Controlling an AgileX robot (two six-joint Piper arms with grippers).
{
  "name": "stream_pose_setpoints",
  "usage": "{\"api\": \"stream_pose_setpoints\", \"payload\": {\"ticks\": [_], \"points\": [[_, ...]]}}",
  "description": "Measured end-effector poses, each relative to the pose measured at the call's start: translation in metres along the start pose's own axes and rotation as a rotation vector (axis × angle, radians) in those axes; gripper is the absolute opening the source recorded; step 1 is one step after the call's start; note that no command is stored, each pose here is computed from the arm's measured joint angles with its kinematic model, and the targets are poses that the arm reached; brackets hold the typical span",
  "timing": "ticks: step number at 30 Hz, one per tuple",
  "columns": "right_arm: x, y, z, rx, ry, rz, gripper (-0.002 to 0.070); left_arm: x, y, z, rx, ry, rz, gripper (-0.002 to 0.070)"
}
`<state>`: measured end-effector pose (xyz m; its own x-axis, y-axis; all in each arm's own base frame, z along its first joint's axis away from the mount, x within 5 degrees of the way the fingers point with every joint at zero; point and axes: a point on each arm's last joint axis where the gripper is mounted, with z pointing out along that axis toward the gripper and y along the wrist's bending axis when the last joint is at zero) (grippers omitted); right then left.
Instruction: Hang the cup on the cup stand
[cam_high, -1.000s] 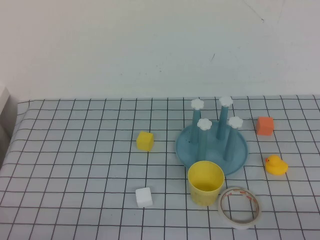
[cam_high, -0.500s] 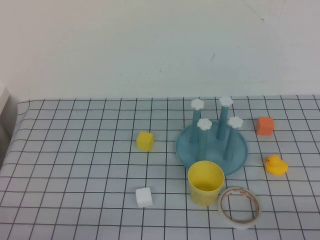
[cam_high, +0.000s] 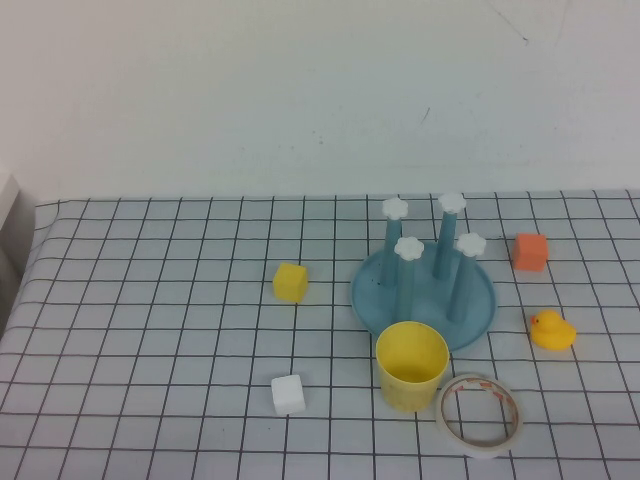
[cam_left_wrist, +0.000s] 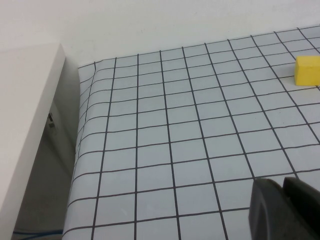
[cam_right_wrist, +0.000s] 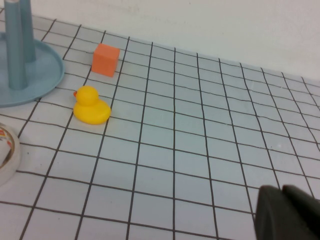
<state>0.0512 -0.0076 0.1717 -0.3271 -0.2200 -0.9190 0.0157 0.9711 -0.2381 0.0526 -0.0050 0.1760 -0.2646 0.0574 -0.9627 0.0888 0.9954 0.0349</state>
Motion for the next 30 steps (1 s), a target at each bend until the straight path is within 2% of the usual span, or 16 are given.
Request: {"api": "stream_pose_setpoints", "payload": {"ticks": [8,13,15,20,23,26,30], "points": [[-0.002,0.000,0.000,0.001,-0.021,0.000,-0.0001,0.000,0.000,0.000,0.000,0.000,0.000,0.0018],[-0.016,0.000,-0.001,0.011,-0.197,0.000,-0.0001,-0.006,0.001,0.000,-0.008,-0.072,0.000,0.0018],[-0.033,-0.002,-0.006,0.024,-0.397,0.000,-0.0001,-0.020,0.002,-0.002,-0.024,-0.228,0.000,0.0020],[-0.057,-0.003,-0.020,0.035,-0.701,0.023,-0.0001,-0.047,0.005,-0.013,-0.057,-0.549,0.007,0.0018],[-0.066,-0.004,-0.030,0.016,-0.849,0.080,-0.0001,-0.056,0.006,-0.020,-0.070,-0.672,0.013,0.0018],[-0.070,-0.004,-0.035,-0.001,-0.921,0.117,-0.0001,-0.061,0.006,-0.024,-0.077,-0.744,0.017,0.0018],[-0.069,-0.004,-0.033,-0.009,-0.904,0.133,-0.0001,-0.065,0.006,-0.028,-0.082,-0.805,0.017,0.0018]]}}
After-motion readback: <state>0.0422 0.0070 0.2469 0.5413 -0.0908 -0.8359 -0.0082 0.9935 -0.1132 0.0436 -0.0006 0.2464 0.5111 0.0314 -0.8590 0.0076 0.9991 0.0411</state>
